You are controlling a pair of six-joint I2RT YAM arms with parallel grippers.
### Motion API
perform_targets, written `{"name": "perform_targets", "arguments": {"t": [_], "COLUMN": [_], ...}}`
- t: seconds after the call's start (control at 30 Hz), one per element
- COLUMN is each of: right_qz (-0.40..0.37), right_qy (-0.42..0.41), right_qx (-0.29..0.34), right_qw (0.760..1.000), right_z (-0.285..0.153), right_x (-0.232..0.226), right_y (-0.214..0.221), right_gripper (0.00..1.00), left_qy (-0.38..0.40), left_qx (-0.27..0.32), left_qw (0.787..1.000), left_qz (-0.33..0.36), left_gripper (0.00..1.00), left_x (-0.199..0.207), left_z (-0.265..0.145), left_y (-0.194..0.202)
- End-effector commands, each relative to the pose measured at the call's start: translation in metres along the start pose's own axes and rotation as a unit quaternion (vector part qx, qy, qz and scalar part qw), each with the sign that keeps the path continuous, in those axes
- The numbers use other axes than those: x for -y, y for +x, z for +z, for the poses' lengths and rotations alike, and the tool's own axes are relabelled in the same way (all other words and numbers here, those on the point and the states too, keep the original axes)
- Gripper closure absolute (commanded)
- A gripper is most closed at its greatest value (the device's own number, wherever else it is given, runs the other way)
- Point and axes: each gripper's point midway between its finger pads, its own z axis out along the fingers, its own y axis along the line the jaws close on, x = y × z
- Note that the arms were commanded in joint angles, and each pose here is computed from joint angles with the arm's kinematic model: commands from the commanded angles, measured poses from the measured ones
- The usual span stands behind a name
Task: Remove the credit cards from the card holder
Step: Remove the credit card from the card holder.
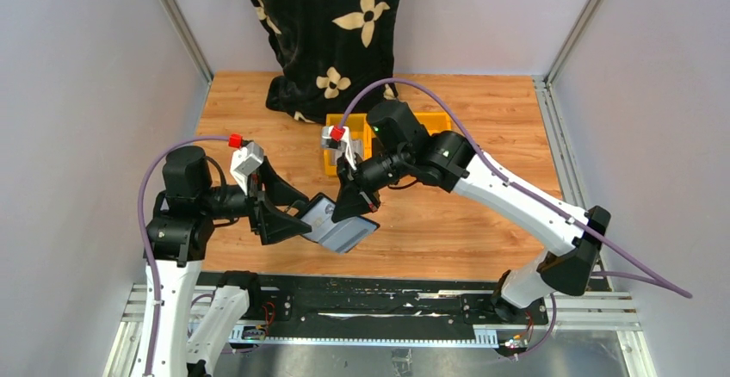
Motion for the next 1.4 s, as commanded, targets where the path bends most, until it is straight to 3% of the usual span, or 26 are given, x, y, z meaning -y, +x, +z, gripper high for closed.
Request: {"name": "perform_targets", "arguments": {"t": [0.0, 0.23, 0.37, 0.53, 0.7, 0.77, 0.87, 0.97, 1.13, 1.27, 1.37], "right_qz": [-0.031, -0.042, -0.046, -0.048, -0.05, -0.055, -0.065, -0.026, 0.019, 0.063, 0.089], "right_qy": [-0.034, -0.047, -0.053, -0.063, -0.069, -0.067, -0.031, 0.031, 0.103, 0.045, -0.006], "right_qx": [-0.01, -0.024, -0.029, -0.035, -0.033, -0.027, 0.017, 0.084, 0.208, 0.247, 0.257], "right_qw": [0.999, 0.998, 0.997, 0.996, 0.996, 0.996, 0.997, 0.996, 0.973, 0.966, 0.962], "right_z": [-0.005, 0.004, 0.008, 0.013, 0.015, 0.013, 0.003, -0.014, -0.054, -0.05, -0.041], "right_x": [-0.023, -0.025, -0.027, -0.031, -0.032, -0.032, -0.022, 0.002, 0.018, 0.002, -0.005], "right_y": [-0.012, -0.018, -0.021, -0.023, -0.026, -0.03, -0.046, -0.06, -0.08, -0.076, -0.071], "right_gripper": [1.0, 1.0, 1.0, 1.0, 1.0, 0.89, 0.66, 0.51, 0.43, 0.43, 0.43], "left_qy": [0.029, 0.04, 0.049, 0.061, 0.065, 0.06, 0.044, 0.017, -0.056, -0.089, -0.09], "left_qx": [-0.007, -0.01, -0.008, -0.009, -0.009, -0.009, -0.009, -0.01, -0.01, 0.034, 0.092], "left_qw": [0.999, 0.998, 0.998, 0.997, 0.997, 0.997, 0.999, 1.0, 0.998, 0.995, 0.991], "left_qz": [-0.021, -0.037, -0.034, -0.041, -0.039, -0.037, -0.022, -0.02, -0.013, -0.041, -0.024], "left_gripper": [0.18, 0.32, 0.54, 0.69, 0.91, 1.0, 1.0, 1.0, 1.0, 1.0, 1.0], "left_x": [0.003, 0.003, 0.007, 0.008, 0.01, 0.009, 0.003, -0.008, -0.035, -0.043, -0.037], "left_z": [0.002, 0.003, 0.002, 0.003, 0.002, 0.002, 0.003, 0.003, 0.003, 0.004, 0.004], "left_y": [0.013, 0.017, 0.015, 0.018, 0.018, 0.017, 0.012, 0.005, -0.011, -0.032, -0.051]}}
